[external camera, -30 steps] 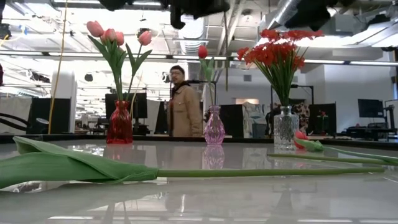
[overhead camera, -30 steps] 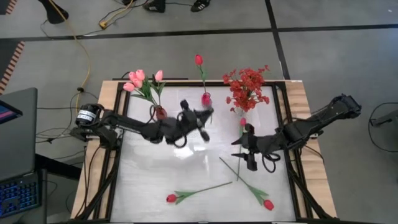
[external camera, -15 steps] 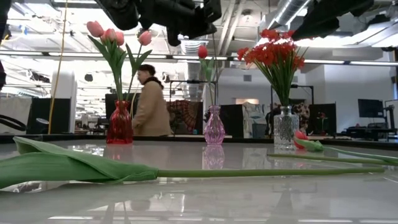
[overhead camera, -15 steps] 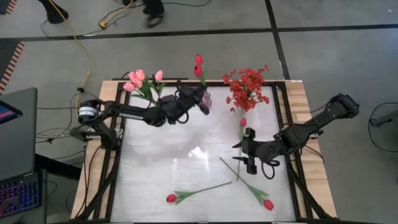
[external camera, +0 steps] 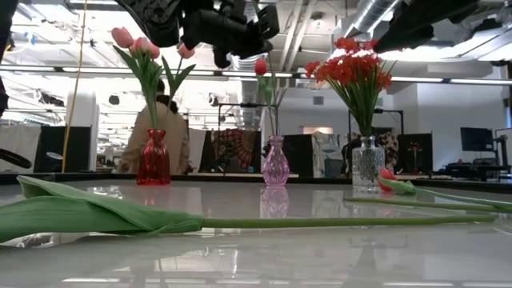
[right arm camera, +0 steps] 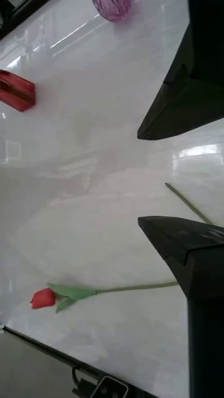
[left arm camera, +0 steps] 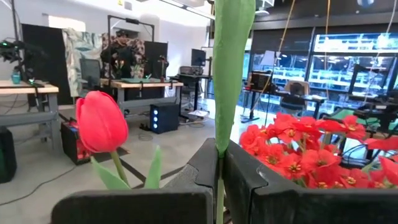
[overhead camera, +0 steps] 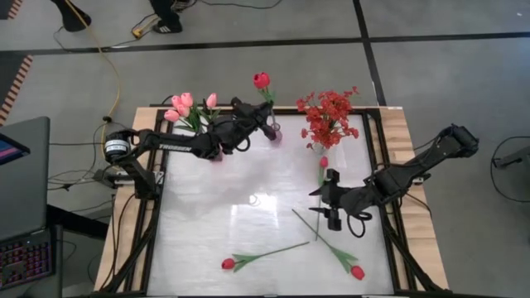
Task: Sort flowers into vase by color
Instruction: Put the red tulip into the purple vase
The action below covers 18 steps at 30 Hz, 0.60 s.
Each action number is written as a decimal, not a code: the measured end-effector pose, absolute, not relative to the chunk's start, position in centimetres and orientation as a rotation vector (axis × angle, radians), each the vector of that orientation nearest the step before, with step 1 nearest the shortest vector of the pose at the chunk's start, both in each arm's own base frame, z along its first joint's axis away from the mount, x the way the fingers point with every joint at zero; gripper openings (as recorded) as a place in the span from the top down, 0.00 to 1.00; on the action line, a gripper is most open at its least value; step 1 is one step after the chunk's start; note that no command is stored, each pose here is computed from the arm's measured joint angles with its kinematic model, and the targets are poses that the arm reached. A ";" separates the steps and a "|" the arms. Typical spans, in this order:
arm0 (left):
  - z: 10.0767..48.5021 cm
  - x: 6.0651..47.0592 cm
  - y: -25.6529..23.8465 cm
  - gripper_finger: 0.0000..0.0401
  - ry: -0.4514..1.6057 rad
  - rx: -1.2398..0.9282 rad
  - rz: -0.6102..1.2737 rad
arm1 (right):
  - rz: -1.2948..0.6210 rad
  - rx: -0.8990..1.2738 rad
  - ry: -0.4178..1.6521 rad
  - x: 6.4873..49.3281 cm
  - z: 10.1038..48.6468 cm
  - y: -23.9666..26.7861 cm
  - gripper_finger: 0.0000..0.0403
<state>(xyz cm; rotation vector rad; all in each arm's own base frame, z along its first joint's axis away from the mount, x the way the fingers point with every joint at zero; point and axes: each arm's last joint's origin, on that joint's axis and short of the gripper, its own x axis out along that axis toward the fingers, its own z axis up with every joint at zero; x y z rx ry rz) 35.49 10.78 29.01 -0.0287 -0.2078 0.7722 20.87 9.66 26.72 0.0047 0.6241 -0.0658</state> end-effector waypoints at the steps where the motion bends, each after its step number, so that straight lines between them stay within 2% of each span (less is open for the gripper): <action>1: 29.0 35.5 10.9 1.00 -0.207 -0.027 0.775 | -0.067 0.004 0.624 20.9 26.7 9.6 0.41; 18: 29.5 35.9 9.5 1.00 -0.225 -0.061 0.804 | -0.092 0.025 0.597 21.3 26.9 9.0 0.41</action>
